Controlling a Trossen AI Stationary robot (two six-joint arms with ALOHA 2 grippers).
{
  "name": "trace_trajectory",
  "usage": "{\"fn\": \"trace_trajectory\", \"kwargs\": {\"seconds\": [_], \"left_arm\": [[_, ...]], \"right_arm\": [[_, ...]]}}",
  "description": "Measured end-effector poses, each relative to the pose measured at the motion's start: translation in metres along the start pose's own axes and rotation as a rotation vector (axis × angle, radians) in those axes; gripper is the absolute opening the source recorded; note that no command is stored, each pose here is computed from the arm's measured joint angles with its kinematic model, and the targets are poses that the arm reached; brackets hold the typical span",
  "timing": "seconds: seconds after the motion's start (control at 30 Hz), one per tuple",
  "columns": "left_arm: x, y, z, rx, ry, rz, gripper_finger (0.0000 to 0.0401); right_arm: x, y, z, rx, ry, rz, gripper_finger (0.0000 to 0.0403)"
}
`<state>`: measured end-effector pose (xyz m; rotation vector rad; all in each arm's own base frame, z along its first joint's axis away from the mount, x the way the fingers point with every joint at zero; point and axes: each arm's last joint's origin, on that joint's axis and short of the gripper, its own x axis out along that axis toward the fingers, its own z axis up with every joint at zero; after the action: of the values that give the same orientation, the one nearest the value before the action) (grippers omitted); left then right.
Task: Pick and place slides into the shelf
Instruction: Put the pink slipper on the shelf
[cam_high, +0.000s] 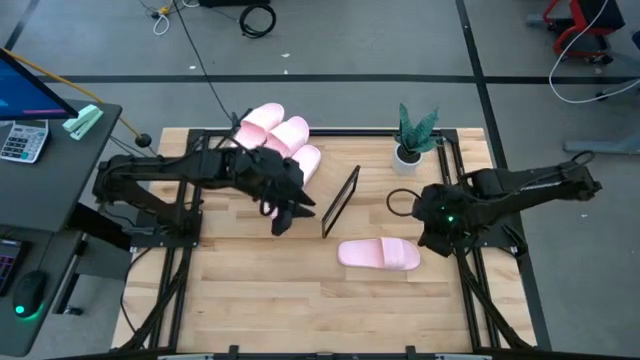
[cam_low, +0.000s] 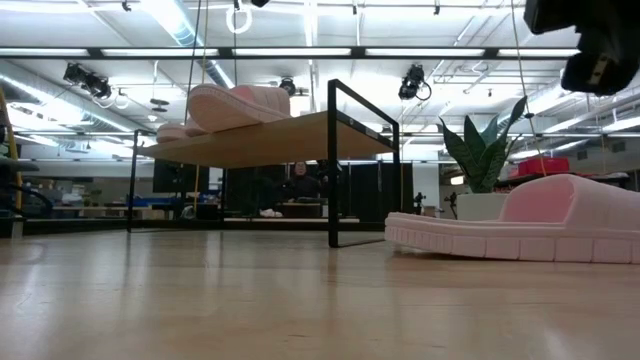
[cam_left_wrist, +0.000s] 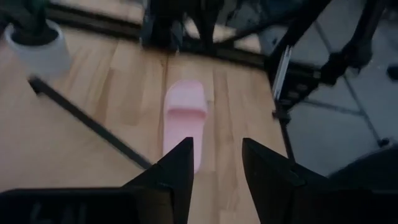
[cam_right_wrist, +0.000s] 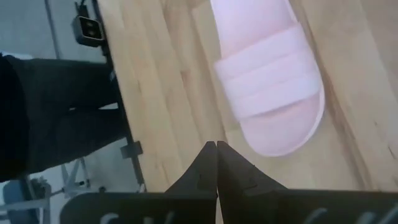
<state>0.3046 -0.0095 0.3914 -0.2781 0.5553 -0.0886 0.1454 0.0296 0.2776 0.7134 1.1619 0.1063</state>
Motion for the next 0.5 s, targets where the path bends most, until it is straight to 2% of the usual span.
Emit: {"fn": "trace_trajectory", "kwargs": {"seconds": [0.2,0.3,0.5], "left_arm": [[0.012,-0.018,-0.020,0.049,0.131,0.100,0.0141],[0.015,-0.027,-0.034,0.067,0.223,0.142,0.0137],[0.019,-0.056,-0.050,0.088,0.254,0.216,0.0133]], "right_arm": [[0.005,0.002,-0.004,-0.001,-0.043,-0.089,0.0000],[0.008,0.005,-0.007,0.040,-0.050,-0.113,0.0000],[0.015,0.013,-0.015,0.142,-0.029,-0.136,0.0000]]}}
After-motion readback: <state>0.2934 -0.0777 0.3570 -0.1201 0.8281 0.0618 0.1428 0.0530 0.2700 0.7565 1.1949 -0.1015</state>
